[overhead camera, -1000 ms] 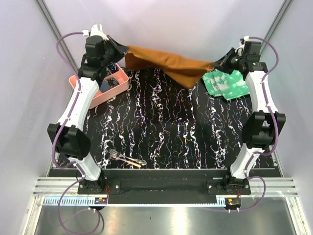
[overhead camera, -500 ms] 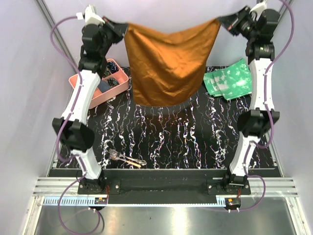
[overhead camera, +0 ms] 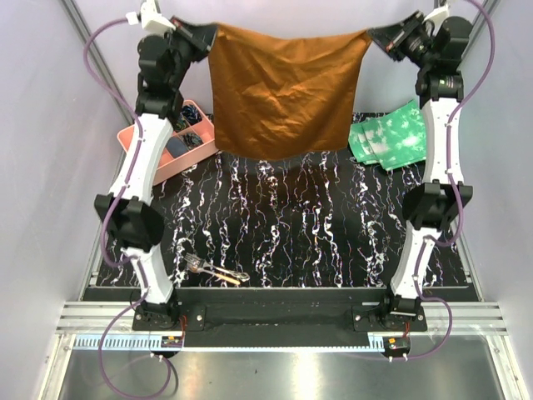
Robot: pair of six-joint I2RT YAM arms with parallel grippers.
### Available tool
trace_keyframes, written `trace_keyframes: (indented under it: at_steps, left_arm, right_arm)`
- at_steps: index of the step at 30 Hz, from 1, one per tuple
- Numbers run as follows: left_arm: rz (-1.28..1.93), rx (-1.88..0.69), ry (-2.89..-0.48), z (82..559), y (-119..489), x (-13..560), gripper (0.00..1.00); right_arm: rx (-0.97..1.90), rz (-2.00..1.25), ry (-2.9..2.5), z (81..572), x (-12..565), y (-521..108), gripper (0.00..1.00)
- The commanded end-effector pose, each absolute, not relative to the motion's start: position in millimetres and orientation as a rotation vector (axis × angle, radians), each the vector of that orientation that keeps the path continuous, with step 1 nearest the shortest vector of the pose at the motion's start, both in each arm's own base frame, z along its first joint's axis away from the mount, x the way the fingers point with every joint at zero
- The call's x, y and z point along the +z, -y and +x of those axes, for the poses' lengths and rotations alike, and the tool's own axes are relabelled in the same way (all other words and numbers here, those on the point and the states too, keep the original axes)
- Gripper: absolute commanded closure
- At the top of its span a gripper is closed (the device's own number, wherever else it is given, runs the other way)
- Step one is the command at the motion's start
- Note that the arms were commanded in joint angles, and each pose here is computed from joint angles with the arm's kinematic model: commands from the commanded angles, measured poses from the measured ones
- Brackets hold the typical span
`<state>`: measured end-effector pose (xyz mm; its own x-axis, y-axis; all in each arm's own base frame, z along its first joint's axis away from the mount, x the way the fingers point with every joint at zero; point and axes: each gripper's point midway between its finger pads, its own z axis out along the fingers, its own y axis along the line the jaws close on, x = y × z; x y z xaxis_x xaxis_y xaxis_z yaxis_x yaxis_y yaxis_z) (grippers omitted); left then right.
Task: Fold the napkin into a case and place the utensils inside
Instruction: Flatten out the crumpled napkin at the center of the board.
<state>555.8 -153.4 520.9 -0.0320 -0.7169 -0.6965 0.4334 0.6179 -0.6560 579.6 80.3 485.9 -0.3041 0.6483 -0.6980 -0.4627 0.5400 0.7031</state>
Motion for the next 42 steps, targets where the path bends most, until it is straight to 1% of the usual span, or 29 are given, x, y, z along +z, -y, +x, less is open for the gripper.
trace_keyframes:
  at_steps: [1,2,3,4,5,6,8,9,10,11,14,16,17,18,20,21,22,23,24,27,28,30,32,34,36,38,39,41,42]
  left_arm:
    - [-0.188,-1.031,-1.244,502,157,547,1.0]
    - [-0.173,-1.039,-1.238,481,156,555,1.0]
    - [-0.208,-1.036,-1.327,484,158,518,1.0]
    - [-0.226,-1.041,-1.363,476,157,505,1.0]
    - [-0.225,-1.049,-1.362,450,156,510,1.0]
    - [-0.261,-1.043,-1.455,447,157,467,1.0]
    - [-0.264,-1.026,-1.512,408,154,450,1.0]
    - [-0.313,-1.004,-1.618,400,154,402,1.0]
    - [-0.3,-1.015,-1.652,372,159,393,1.0]
    - [-0.33,-0.999,-1.765,360,163,342,1.0]
    - [-0.413,-1.022,-1.941,315,174,261,1.0]
    - [-0.394,-1.048,-2.025,293,187,229,1.0]
    - [-0.421,-1.026,-2.108,280,188,192,1.0]
    - [-0.442,-1.027,-2.147,272,191,176,0.99]
    - [-0.411,-1.036,-2.249,248,209,141,0.89]
    - [-0.375,-1.032,-2.284,241,213,132,0.87]
    - [-0.341,-0.988,-2.35,229,213,118,0.74]
    - [-0.346,-0.959,-2.377,224,211,113,0.68]
    - [-0.35,-0.941,-2.392,219,208,109,0.63]
    - [-0.363,-0.803,-2.373,219,186,116,0.48]
    - [-0.374,-0.729,-2.386,216,175,126,0.36]
    - [-0.38,-0.566,-2.389,222,154,129,0.32]
    - [-0.384,-0.549,-2.342,236,153,151,0.27]
    - [-0.378,-0.599,-2.322,262,165,165,0.29]
    - [-0.392,-0.642,-2.374,285,179,159,0.37]
    - [-0.358,-0.683,-2.34,313,195,180,0.42]
    - [-0.352,-0.683,-2.34,334,206,180,0.43]
    - [-0.347,-0.634,-2.341,359,211,175,0.46]
    - [-0.357,-0.592,-2.404,369,216,151,0.46]
  right_arm:
    - [1.109,0.136,-1.579,530,498,-90,1.0]
    - [1.091,0.124,-1.585,511,505,-91,1.0]
    - [1.088,0.15,-1.626,503,493,-91,1.0]
    - [1.097,0.231,-1.732,504,444,-90,1.0]
    - [1.08,0.213,-1.713,472,457,-92,1.0]
    - [1.075,0.23,-1.73,458,447,-93,1.0]
    - [1.064,0.303,-1.807,414,403,-95,1.0]
    - [1.056,0.343,-1.845,398,385,-95,1.0]
    - [1.031,0.411,-1.885,370,353,-92,1.0]
    - [1.03,0.45,-1.912,358,337,-92,1.0]
    - [0.97,0.585,-2.088,313,264,-89,0.99]
    - [0.915,0.671,-2.183,290,221,-85,0.96]
    - [0.888,0.734,-2.227,279,203,-83,0.94]
    - [0.835,0.8,-2.24,274,187,-76,0.83]
    - [0.786,0.916,-2.313,252,151,-73,0.69]
    - [0.758,0.928,-2.33,247,144,-71,0.66]
    - [0.727,0.911,-2.343,240,139,-68,0.59]
    - [0.707,0.902,-2.345,237,137,-66,0.55]
    - [0.661,0.897,-2.33,237,137,-60,0.52]
    - [0.56,0.837,-2.239,247,160,-44,0.31]
    - [0.521,0.817,-2.229,252,164,-39,0.25]
    - [0.467,0.781,-2.216,270,174,-30,0.22]
    - [0.489,0.689,-2.176,297,181,-31,0.21]
    - [0.511,0.655,-2.246,325,167,-35,0.21]
    - [0.53,0.64,-2.304,358,154,-37,0.22]
    - [0.539,0.585,-2.284,389,162,-41,0.22]
    - [0.512,0.584,-2.335,400,142,-42,0.22]
    - [0.458,0.503,-2.314,428,147,-49,0.23]
    - [0.416,0.457,-2.376,438,124,-58,0.23]
